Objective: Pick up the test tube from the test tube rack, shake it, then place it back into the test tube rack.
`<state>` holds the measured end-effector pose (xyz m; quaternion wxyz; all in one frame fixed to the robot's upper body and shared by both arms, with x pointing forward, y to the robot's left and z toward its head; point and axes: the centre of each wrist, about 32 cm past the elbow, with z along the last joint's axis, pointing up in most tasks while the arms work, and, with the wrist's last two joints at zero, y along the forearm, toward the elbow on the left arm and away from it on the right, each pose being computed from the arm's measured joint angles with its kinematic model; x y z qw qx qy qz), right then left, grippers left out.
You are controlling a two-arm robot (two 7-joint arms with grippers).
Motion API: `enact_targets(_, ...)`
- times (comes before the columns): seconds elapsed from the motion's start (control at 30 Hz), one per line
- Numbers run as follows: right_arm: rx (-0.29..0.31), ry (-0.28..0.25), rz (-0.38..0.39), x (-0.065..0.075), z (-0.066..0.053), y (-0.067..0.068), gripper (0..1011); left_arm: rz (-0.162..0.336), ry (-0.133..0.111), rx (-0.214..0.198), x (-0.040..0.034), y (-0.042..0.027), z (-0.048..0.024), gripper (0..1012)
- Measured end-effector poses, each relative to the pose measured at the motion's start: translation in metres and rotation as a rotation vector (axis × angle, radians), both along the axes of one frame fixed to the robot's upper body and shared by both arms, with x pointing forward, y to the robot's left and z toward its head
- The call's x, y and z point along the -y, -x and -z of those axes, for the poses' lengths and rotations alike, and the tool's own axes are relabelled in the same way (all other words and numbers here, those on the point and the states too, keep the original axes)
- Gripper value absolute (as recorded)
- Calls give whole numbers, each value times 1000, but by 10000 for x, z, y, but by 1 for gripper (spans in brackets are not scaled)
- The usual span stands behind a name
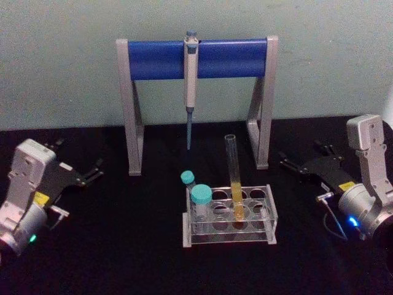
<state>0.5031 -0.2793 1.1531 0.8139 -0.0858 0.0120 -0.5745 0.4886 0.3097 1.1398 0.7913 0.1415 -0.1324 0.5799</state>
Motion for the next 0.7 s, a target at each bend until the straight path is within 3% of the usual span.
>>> enact_targets(0.7, 3, 1, -2, -1, -4, 1, 1000, 0, 0, 0, 0, 0, 0, 1001)
